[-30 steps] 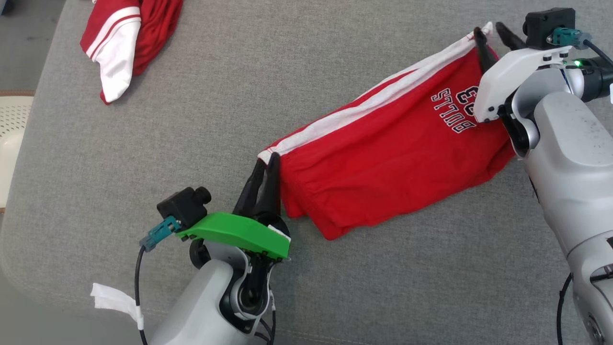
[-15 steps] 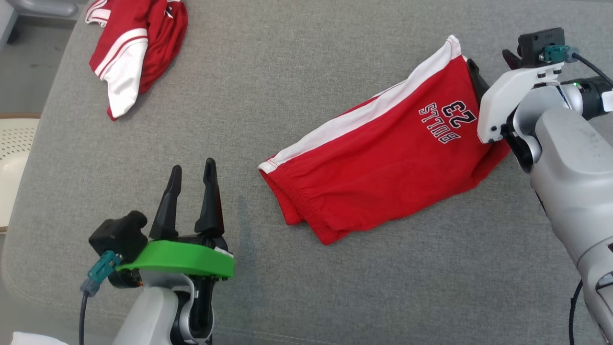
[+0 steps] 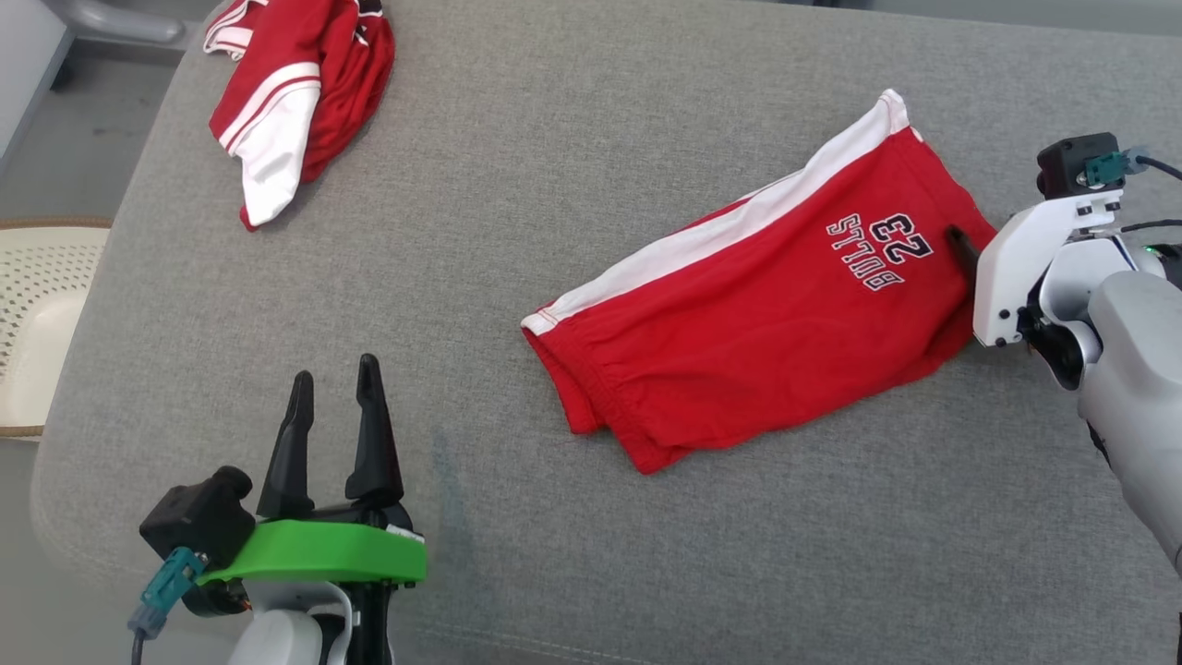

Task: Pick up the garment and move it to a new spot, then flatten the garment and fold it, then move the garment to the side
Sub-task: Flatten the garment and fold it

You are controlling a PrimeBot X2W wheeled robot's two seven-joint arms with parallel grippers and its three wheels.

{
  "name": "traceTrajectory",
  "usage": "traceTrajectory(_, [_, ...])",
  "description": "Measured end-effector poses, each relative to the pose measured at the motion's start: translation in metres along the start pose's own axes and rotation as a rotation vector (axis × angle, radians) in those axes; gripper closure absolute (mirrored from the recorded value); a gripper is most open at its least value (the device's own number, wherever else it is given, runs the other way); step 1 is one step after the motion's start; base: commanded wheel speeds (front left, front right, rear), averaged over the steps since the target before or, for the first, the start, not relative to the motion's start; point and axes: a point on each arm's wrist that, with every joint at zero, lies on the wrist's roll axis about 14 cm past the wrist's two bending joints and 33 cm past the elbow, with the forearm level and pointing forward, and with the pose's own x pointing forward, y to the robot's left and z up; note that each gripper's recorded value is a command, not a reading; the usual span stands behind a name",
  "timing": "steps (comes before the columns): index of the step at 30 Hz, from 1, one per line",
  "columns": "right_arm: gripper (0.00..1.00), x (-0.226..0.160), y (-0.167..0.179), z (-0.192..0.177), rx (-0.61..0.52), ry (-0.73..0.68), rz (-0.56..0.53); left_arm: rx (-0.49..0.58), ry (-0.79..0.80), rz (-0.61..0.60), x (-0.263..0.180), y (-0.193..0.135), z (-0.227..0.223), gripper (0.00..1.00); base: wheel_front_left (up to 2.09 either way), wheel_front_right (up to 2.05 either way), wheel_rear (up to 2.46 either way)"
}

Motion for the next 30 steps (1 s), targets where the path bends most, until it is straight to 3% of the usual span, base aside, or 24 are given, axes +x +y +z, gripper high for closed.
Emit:
traceTrajectory(4, [0.0, 0.008, 0.009, -0.01, 0.029, 0.043, 0.026, 0.005, -0.01, 0.032, -0.002, 0.01, 0.003, 0.0, 0.0, 0.0, 0.0])
traceTrajectory(5, [0.22, 0.009, 0.011, -0.01, 0.033, 0.046, 0.032, 0.007, -0.015, 0.041, -0.002, 0.013, 0.005, 0.0, 0.0, 0.0, 0.0])
traceTrajectory(6, [0.53, 0.01, 0.012, -0.01, 0.031, 0.047, 0.037, 0.008, -0.018, 0.047, -0.002, 0.015, 0.006, 0.0, 0.0, 0.0, 0.0])
traceTrajectory(7, [0.65, 0.01, 0.013, -0.01, 0.031, 0.047, 0.039, 0.009, -0.021, 0.05, -0.002, 0.016, 0.007, 0.0, 0.0, 0.0, 0.0])
traceTrajectory(8, [1.0, 0.009, 0.014, -0.01, 0.028, 0.047, 0.042, 0.011, -0.024, 0.051, -0.002, 0.017, 0.008, 0.0, 0.0, 0.0, 0.0])
traceTrajectory(14, [1.0, 0.002, 0.018, -0.003, 0.05, -0.017, 0.049, 0.019, -0.035, 0.028, 0.002, 0.011, 0.011, 0.0, 0.0, 0.0, 0.0])
traceTrajectory(21, [1.0, -0.022, 0.001, 0.005, 0.194, -0.177, 0.018, 0.037, -0.044, -0.052, 0.013, -0.008, 0.014, 0.0, 0.0, 0.0, 0.0])
traceTrajectory(30, [1.0, -0.078, -0.041, -0.05, 0.364, -0.299, -0.128, 0.031, -0.012, -0.165, 0.027, -0.044, 0.002, 0.0, 0.0, 0.0, 0.0])
